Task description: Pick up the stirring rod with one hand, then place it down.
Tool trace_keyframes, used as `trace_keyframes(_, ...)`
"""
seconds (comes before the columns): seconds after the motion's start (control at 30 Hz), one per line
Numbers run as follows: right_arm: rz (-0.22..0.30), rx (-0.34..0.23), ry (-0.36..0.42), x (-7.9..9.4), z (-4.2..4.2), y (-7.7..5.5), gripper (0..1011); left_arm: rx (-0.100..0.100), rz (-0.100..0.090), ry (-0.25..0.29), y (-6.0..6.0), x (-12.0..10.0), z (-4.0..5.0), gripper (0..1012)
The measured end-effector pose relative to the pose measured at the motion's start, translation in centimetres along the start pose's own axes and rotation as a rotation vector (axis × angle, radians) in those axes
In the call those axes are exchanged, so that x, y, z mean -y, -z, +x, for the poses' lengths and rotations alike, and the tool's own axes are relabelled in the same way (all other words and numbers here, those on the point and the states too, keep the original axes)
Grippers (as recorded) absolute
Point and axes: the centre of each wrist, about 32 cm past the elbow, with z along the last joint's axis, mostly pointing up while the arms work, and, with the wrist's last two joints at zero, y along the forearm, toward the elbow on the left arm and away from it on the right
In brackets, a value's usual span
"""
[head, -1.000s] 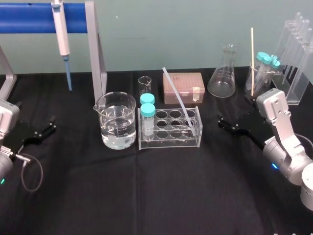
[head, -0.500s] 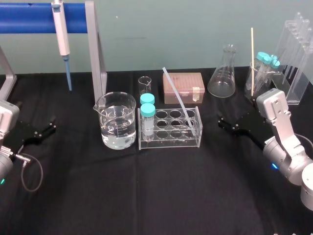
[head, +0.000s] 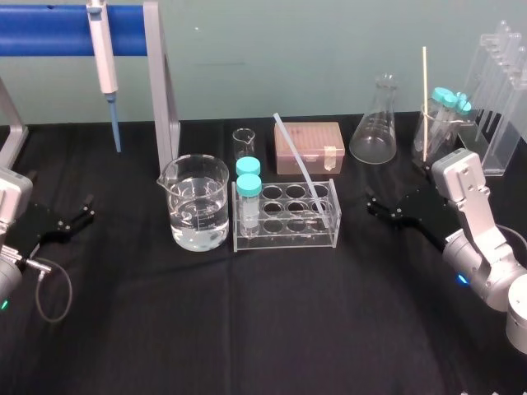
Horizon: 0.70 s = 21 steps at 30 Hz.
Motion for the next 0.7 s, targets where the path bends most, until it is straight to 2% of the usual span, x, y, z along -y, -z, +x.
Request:
trace_keyframes(0.43, 0.007, 0.001, 0.000, 0.0, 0.15, 0.0, 1003, 0.000, 0.000, 0.000, 0.0, 0.0, 0.00, 1000)
trace_keyframes(0.7, 0.078, 0.003, -0.034, -0.2, 1.11, -0.3, 1003, 0.000, 0.000, 0.000, 0.0, 0.0, 0.00, 1000)
